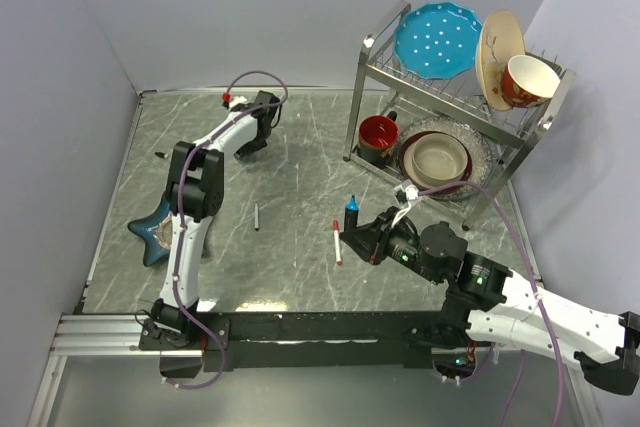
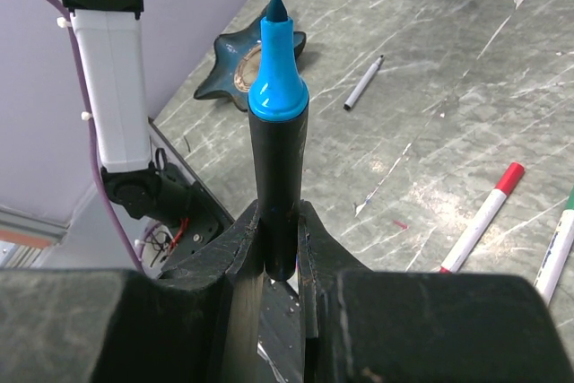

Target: Insert the pens into the pen caps

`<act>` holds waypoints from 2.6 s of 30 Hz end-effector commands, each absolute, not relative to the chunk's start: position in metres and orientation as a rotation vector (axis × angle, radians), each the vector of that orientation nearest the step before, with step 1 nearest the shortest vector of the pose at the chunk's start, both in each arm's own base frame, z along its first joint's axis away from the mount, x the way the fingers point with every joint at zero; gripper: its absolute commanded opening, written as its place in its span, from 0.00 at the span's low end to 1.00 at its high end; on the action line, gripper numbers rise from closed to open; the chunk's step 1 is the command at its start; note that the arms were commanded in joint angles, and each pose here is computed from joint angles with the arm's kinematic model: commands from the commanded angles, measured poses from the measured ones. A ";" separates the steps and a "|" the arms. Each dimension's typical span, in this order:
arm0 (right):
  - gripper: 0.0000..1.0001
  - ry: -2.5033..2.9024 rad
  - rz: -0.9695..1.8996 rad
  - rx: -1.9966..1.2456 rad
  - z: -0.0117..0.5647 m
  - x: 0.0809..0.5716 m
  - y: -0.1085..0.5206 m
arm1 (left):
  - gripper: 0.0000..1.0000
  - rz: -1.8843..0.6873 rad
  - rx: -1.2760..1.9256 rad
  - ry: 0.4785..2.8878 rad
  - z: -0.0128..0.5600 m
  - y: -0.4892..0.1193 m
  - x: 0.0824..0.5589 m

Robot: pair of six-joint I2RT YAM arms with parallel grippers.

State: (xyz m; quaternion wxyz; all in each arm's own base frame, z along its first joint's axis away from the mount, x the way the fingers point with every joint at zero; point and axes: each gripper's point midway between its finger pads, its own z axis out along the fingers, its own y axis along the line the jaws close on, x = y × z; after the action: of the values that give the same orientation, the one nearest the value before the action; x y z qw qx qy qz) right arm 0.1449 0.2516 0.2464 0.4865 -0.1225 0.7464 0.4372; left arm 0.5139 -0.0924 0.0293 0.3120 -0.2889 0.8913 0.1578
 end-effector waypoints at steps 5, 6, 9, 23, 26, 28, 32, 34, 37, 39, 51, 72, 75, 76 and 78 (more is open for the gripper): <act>0.00 1.727 1.089 -0.261 0.284 0.147 0.248 | 0.57 0.266 -0.585 2.427 0.034 -0.102 0.527; 0.00 1.728 1.089 -0.263 0.284 0.147 0.248 | 0.56 0.253 -0.580 2.447 0.029 -0.102 0.526; 0.00 1.730 1.084 -0.265 0.283 0.147 0.247 | 0.52 0.247 -0.584 2.480 0.023 -0.102 0.525; 0.00 1.733 1.097 -0.253 0.280 0.146 0.247 | 0.49 0.190 -0.554 2.544 0.006 -0.095 0.507; 0.00 1.738 1.101 -0.255 0.279 0.145 0.248 | 0.52 0.180 -0.571 2.538 0.008 -0.089 0.505; 0.00 1.737 1.104 -0.252 0.279 0.145 0.248 | 0.52 0.163 -0.570 2.531 0.009 -0.089 0.507; 0.00 1.732 1.116 -0.251 0.282 0.144 0.249 | 0.51 0.162 -0.567 2.538 0.003 -0.090 0.508; 0.00 1.736 1.111 -0.250 0.281 0.144 0.248 | 0.49 0.161 -0.561 2.550 -0.003 -0.091 0.508; 0.00 1.734 1.113 -0.254 0.282 0.144 0.249 | 0.45 0.169 -0.565 2.552 -0.005 -0.089 0.510; 0.00 1.735 1.105 -0.254 0.282 0.145 0.249 | 0.44 0.167 -0.573 2.553 -0.007 -0.087 0.510; 0.00 1.734 1.112 -0.250 0.281 0.145 0.249 | 0.35 0.128 -0.573 2.557 -0.011 -0.084 0.512; 0.00 1.880 1.108 -0.250 0.228 0.143 0.264 | 0.01 -0.176 -0.506 2.407 0.080 -0.148 0.398; 0.00 1.908 1.085 -0.253 0.215 0.149 0.275 | 0.01 -0.280 -0.458 2.349 0.111 -0.175 0.374; 0.00 1.931 1.075 -0.260 0.209 0.150 0.278 | 0.01 -0.324 -0.438 2.336 0.120 -0.190 0.364; 0.00 1.933 1.107 -0.279 0.210 0.152 0.295 | 0.01 -0.416 -0.413 2.276 0.148 -0.201 0.348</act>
State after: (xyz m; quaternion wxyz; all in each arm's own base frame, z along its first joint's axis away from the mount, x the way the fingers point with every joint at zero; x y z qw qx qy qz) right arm 0.1466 0.2699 0.2048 0.4365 -0.1130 0.7869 0.4212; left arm 0.3613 -0.1720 0.0856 0.3257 -0.1551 0.9295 -0.0766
